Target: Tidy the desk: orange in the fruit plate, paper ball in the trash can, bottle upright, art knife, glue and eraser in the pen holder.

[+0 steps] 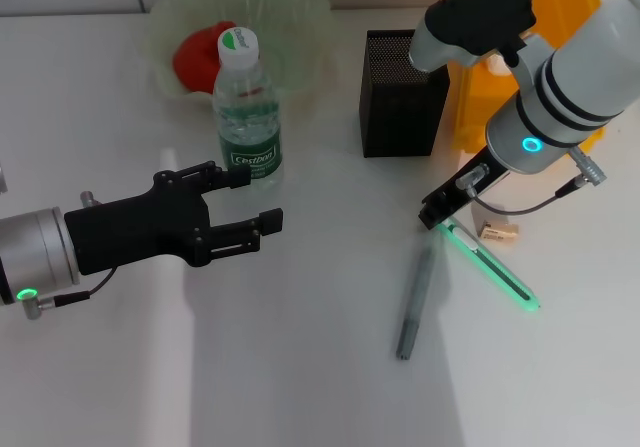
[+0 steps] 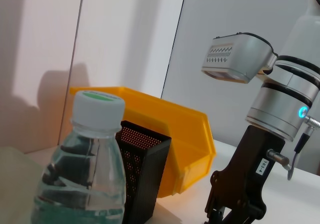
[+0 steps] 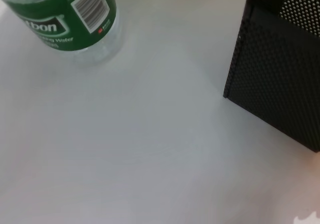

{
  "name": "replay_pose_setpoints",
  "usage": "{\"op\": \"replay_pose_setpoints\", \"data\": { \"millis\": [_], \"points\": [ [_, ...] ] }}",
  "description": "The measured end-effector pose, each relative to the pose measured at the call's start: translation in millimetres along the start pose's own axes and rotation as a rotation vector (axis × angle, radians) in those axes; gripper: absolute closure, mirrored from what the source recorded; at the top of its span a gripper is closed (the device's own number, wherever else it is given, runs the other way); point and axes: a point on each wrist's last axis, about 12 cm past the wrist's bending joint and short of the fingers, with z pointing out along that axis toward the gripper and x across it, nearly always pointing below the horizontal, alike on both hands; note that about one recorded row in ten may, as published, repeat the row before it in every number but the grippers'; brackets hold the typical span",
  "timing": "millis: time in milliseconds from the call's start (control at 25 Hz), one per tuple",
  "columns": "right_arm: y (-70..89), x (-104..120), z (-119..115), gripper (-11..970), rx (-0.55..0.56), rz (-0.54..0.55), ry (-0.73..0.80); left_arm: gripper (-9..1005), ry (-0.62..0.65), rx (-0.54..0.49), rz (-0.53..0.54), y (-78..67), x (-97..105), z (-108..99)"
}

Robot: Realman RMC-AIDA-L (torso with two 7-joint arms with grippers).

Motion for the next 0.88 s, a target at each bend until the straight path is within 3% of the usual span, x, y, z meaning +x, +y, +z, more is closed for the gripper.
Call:
{"op": "replay_pose_setpoints", "data": {
  "millis": [200,440,640,880],
  "points": [
    [-0.6,-0.6,-1.2,791,-0.004,0.006,-0.011,215,-0.002,-0.002,-0.002,-0.2,0.4,0.2],
    [-2.6,-2.8,-13.1,791,0.000,0.003,-0.079,215,-0.002,-0.004,-0.002,0.1,0.6,0.2],
    [-5.1,-8.6,-40.4,791,0.005,0.008,-0.184,215,0.001,-0.009,-0.001,1.0,0.3,0.7],
    [-1.0,-12.5,-89.2,790,-0.032,0.008,-0.378,215,0.000,-0.008,0.002,1.2,-0.6,1.3]
  ]
}}
